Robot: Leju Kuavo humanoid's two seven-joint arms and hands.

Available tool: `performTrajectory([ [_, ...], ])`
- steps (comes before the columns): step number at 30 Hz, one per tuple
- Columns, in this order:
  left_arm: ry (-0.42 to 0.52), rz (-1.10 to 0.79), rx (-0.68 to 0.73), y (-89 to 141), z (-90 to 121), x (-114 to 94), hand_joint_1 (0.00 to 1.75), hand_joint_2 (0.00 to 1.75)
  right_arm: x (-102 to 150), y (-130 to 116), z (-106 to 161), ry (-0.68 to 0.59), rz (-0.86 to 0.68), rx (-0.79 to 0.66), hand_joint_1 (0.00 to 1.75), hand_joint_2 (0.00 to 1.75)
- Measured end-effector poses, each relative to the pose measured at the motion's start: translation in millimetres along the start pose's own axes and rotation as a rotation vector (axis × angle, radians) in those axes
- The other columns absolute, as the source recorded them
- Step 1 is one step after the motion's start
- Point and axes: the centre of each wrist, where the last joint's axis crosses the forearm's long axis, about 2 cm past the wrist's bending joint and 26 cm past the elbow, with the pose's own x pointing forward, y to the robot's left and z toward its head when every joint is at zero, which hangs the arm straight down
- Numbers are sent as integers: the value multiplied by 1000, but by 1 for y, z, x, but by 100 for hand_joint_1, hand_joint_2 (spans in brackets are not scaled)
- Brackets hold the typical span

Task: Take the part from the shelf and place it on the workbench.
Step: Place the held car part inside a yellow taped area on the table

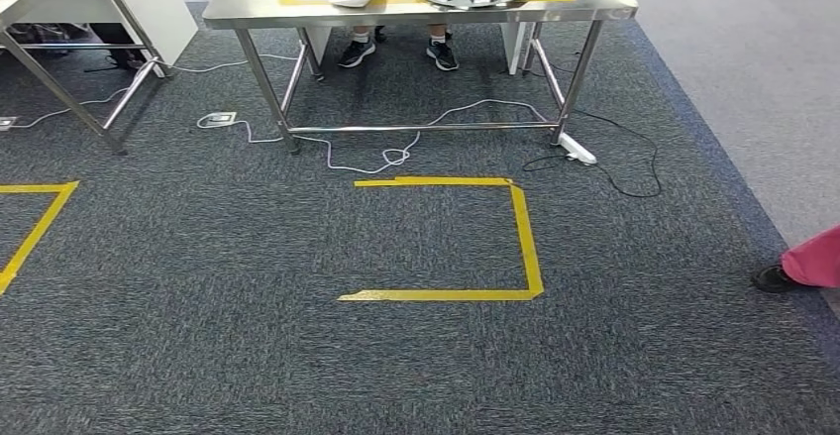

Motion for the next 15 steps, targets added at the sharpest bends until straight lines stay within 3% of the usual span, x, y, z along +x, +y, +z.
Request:
performTrajectory([
  [15, -3, 18, -18, -1, 0, 0, 0, 0, -1, -1, -1, 6, -3, 2, 0, 0],
])
